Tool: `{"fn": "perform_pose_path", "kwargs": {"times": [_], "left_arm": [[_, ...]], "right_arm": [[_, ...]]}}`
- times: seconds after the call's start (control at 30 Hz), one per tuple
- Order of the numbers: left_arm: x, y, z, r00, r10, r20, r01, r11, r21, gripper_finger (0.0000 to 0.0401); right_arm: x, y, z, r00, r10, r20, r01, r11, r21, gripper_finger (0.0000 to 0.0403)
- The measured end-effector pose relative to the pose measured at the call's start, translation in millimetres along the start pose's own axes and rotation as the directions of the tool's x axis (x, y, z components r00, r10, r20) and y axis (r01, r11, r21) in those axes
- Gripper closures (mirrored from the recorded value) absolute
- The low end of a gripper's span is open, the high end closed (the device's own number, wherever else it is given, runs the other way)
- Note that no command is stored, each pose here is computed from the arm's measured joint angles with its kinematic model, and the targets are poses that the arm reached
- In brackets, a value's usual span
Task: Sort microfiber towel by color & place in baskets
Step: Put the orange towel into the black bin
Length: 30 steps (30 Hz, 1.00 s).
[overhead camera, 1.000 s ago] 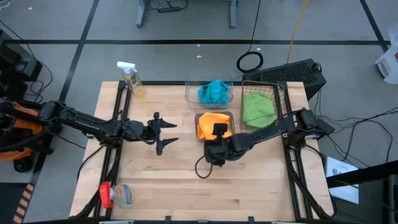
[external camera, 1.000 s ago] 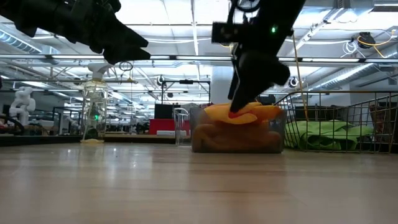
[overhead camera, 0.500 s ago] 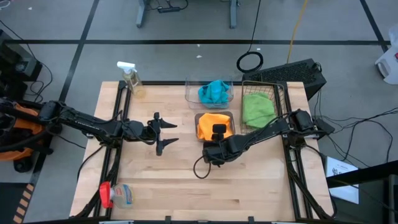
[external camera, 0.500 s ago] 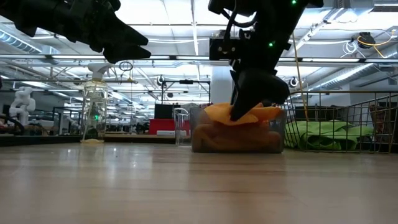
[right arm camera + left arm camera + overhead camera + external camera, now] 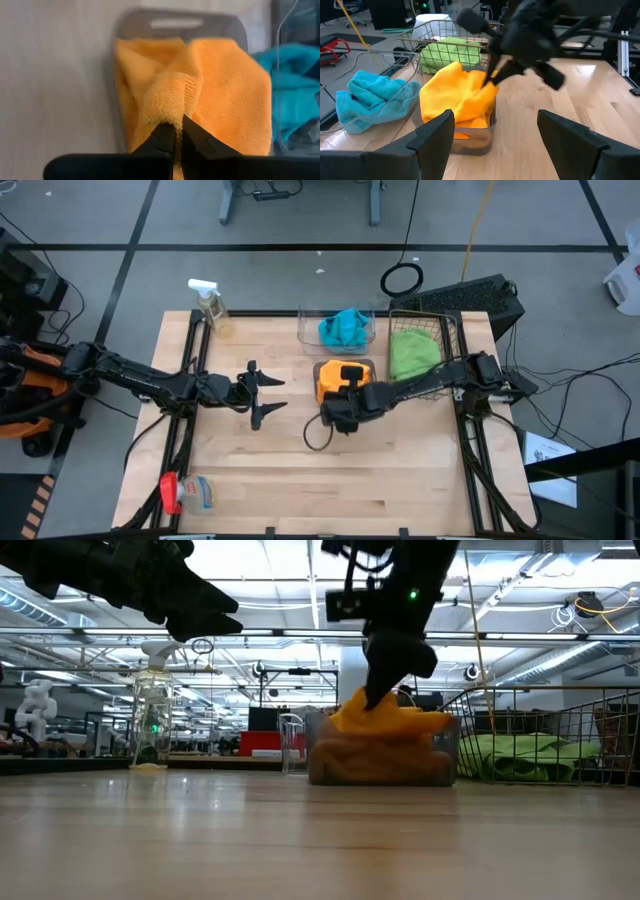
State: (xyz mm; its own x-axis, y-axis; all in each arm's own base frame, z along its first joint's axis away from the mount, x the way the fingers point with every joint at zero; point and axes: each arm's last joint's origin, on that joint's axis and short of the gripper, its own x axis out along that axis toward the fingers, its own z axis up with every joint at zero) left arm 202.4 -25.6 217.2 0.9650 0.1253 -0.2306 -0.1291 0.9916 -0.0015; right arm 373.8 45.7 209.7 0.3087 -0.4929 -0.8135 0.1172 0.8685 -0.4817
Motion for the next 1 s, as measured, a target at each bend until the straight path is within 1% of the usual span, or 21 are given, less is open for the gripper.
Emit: {"fn": "perform_pose_path", "kwargs": {"times": [0.1, 0.2, 0.3, 0.43, 0.57, 0.67, 0.8, 0.9, 1.0], "left_arm": [[0.0, 0.0, 0.0, 1.0, 0.0, 0.0, 0.0, 1.0, 0.0, 0.0112], [0.0, 0.0, -0.3, 1.0, 0.0, -0.003, 0.0, 1.0, 0.001, 0.0112], [0.0, 0.0, -0.4, 1.0, 0.0, -0.004, 0.0, 1.0, 0.001, 0.0112], [0.0, 0.0, -0.4, 1.0, 0.0, -0.004, 0.0, 1.0, 0.002, 0.0112], [0.0, -0.8, -0.7, 1.0, -0.029, -0.009, 0.029, 1.0, 0.002, 0.0112], [0.0, -1.1, -0.7, 0.999, -0.04, -0.01, 0.04, 0.999, 0.002, 0.0112], [0.0, -1.2, -0.7, 0.999, -0.042, -0.01, 0.042, 0.999, 0.002, 0.0112], [0.0, -1.2, -0.7, 0.999, -0.042, -0.01, 0.042, 0.999, 0.002, 0.0112], [0.0, -1.4, -0.8, 0.999, -0.049, -0.01, 0.049, 0.999, 0.002, 0.0112]], "right_arm": [[12.3, -14.7, -0.7, 0.998, 0.05, -0.033, -0.049, 0.998, 0.043, 0.04], [29.0, -24.5, -3.0, 0.992, 0.123, -0.026, -0.121, 0.989, 0.081, 0.04], [41.9, -31.4, -6.2, 0.987, 0.159, -0.015, -0.157, 0.982, 0.108, 0.0401], [54.0, -34.8, -11.5, 0.98, 0.198, -0.004, -0.196, 0.971, 0.136, 0.0402], [59.3, -35.4, -14.5, 0.968, 0.252, 0.001, -0.248, 0.954, 0.167, 0.0401], [59.4, -35.2, -14.7, 0.968, 0.251, 0.001, -0.246, 0.949, 0.196, 0.0393], [56.9, -32.5, -13.8, 0.967, 0.256, 0.002, -0.249, 0.941, 0.228, 0.0361], [51.9, -30.9, -11.4, 0.96, 0.279, -0.004, -0.271, 0.934, 0.234, 0.0321], [44.2, -33.5, -9.1, 0.96, 0.279, -0.026, -0.265, 0.934, 0.239, 0.0275]]}}
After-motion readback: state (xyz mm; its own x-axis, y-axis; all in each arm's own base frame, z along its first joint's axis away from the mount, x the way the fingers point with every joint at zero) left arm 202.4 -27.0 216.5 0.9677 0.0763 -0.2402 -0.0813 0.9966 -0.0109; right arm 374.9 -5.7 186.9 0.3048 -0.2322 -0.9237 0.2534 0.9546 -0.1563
